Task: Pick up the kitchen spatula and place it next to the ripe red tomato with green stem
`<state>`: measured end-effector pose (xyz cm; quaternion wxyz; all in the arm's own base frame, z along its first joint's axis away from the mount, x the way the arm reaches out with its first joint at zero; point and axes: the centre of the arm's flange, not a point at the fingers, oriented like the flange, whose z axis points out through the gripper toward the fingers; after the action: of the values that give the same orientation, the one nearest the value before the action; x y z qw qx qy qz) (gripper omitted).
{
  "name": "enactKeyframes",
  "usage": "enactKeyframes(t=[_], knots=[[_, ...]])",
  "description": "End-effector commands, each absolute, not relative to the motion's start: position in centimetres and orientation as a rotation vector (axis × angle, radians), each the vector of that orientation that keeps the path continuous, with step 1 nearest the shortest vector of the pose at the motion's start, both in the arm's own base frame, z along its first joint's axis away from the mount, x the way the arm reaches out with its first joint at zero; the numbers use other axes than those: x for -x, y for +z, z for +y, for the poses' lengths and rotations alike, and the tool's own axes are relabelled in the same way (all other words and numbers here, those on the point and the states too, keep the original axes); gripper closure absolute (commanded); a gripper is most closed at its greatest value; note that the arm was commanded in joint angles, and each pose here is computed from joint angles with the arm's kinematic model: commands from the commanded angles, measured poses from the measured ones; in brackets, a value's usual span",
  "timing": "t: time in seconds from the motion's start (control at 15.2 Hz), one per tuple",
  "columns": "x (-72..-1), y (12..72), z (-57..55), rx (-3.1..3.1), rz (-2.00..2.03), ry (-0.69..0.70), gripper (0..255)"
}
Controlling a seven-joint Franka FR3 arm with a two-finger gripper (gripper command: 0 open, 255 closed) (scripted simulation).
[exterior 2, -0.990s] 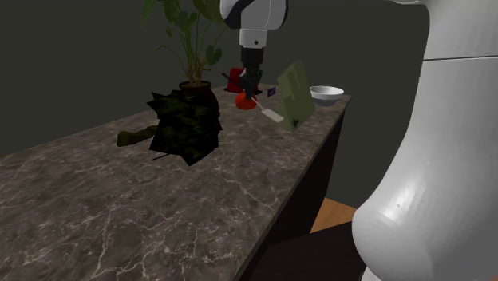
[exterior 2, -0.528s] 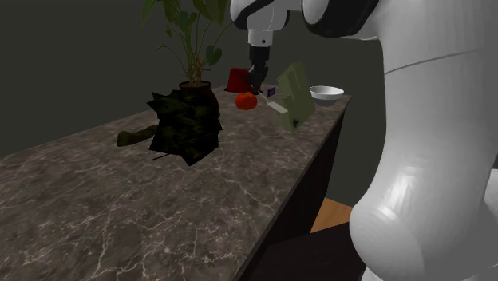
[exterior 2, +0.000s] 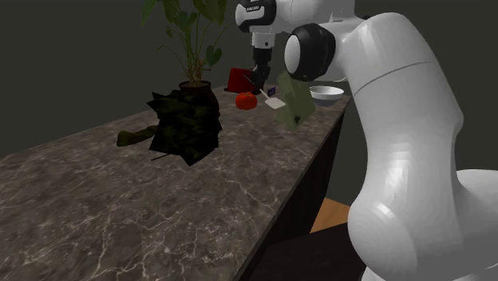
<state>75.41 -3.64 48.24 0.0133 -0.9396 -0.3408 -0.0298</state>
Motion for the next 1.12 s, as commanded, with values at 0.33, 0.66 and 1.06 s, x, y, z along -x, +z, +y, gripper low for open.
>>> enactKeyframes(t=[0.33, 0.66, 1.06], knots=[[-75.5, 44.7, -3.9, 2.931, -1.061, -0.097, 255], [-75.5, 42.0, -3.9, 2.931, -1.061, -0.097, 255], [-75.5, 38.9, -3.9, 2.931, -1.061, -0.097, 255]])
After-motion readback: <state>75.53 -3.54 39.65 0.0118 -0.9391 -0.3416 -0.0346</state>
